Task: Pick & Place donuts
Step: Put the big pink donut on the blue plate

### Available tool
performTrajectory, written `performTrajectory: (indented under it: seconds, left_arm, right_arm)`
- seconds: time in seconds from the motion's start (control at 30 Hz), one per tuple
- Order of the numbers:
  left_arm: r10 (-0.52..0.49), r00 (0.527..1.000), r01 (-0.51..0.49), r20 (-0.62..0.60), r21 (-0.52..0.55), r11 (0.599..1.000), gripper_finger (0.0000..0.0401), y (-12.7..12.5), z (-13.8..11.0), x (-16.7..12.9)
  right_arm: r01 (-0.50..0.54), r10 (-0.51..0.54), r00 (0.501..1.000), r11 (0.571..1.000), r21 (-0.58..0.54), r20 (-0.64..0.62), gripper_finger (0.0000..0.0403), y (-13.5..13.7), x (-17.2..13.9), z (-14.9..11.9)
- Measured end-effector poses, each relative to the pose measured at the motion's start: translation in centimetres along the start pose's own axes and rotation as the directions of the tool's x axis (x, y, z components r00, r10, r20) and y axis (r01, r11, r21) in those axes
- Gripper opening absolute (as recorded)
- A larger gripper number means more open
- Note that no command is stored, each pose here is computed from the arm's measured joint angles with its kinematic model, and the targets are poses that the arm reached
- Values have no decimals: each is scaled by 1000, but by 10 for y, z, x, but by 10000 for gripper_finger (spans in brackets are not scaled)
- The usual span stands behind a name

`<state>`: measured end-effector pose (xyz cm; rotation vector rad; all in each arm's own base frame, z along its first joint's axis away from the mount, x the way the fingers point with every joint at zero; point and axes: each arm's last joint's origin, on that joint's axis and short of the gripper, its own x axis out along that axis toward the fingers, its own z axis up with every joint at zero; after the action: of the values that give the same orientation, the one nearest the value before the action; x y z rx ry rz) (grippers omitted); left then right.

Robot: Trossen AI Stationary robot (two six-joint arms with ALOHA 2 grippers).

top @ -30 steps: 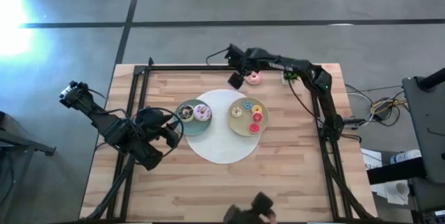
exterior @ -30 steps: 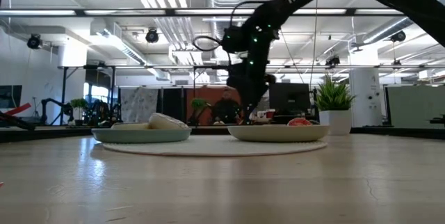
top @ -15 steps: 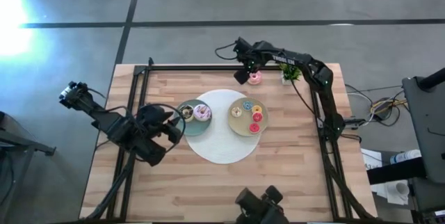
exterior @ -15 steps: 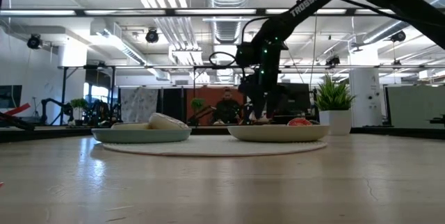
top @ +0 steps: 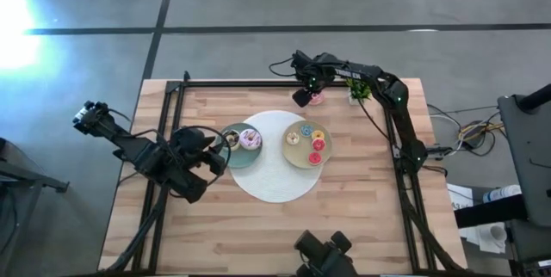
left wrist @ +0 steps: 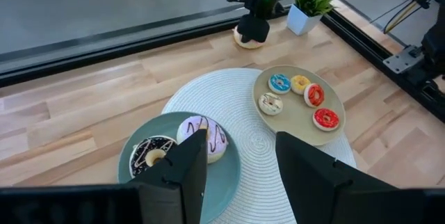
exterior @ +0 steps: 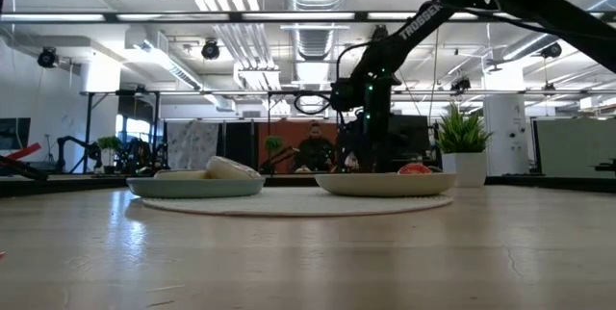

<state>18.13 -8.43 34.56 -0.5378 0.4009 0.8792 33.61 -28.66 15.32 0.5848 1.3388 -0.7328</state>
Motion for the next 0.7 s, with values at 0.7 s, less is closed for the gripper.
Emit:
performTrajectory:
  seconds: [0.7]
  left_arm:
    - [26, 1000, -26, 7, 8, 1000, 145, 1, 4, 5]
  right_arm:
    - [-2, 7, 998, 997, -80, 55, 224, 18, -33, -4]
